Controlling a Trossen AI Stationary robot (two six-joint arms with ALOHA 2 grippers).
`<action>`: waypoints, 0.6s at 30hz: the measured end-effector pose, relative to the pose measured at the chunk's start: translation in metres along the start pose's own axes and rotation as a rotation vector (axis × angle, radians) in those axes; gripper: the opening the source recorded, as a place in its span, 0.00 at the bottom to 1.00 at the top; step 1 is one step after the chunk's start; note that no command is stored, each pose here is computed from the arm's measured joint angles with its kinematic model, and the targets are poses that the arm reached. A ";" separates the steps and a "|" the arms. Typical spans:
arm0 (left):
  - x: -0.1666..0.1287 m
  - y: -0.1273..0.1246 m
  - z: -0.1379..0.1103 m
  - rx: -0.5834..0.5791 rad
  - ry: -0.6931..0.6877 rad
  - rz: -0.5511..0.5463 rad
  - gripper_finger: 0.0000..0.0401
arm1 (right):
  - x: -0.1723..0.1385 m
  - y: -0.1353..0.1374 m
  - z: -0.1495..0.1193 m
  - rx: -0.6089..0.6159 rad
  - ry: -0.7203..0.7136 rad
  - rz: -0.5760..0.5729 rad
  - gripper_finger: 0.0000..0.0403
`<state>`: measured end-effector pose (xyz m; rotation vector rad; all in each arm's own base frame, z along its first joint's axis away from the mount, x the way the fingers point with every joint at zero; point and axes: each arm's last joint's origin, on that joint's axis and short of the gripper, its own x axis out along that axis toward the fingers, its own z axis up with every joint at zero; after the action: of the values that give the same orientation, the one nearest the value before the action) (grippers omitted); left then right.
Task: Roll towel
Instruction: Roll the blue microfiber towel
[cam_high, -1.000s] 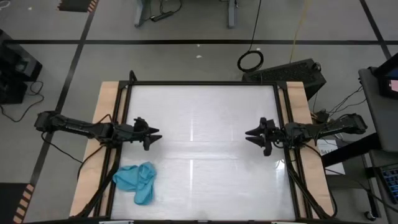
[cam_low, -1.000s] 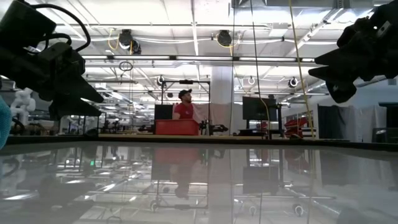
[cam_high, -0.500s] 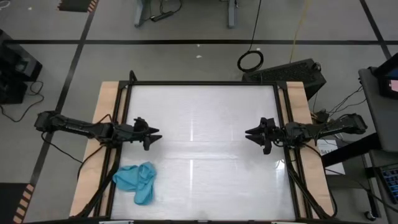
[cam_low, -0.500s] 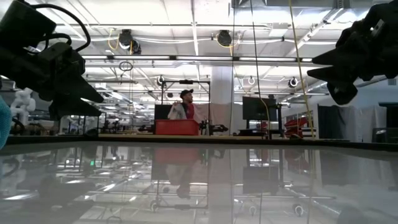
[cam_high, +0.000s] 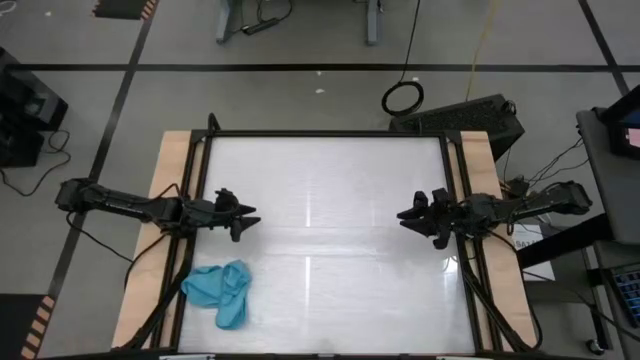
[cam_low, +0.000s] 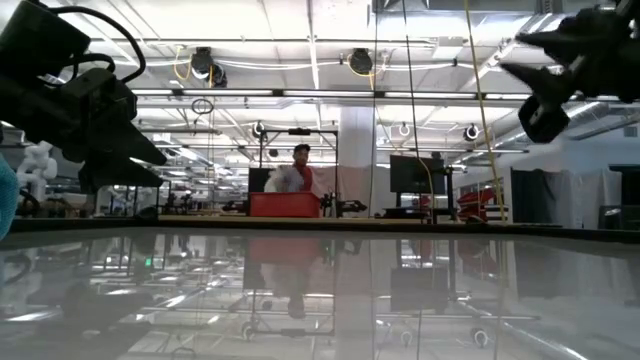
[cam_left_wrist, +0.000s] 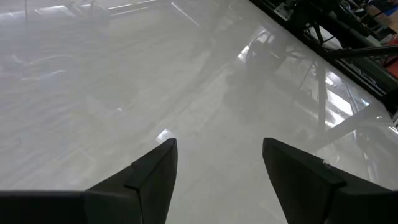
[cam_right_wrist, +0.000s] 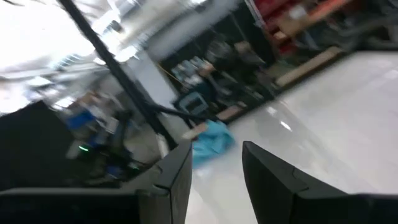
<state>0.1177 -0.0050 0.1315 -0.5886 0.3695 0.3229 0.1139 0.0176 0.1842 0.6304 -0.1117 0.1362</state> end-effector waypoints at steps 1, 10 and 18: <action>0.000 0.000 0.000 0.000 0.000 0.000 0.60 | 0.001 0.002 0.002 0.002 -0.024 0.021 0.33; 0.000 0.000 0.000 0.000 0.000 0.000 0.60 | 0.010 0.009 0.011 0.007 -0.137 0.104 0.33; 0.000 0.000 0.000 0.000 0.000 0.000 0.60 | 0.043 0.035 0.029 -0.076 -0.081 0.176 0.33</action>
<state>0.1177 -0.0050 0.1315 -0.5885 0.3693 0.3229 0.1492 0.0326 0.2347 0.5498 -0.2499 0.2755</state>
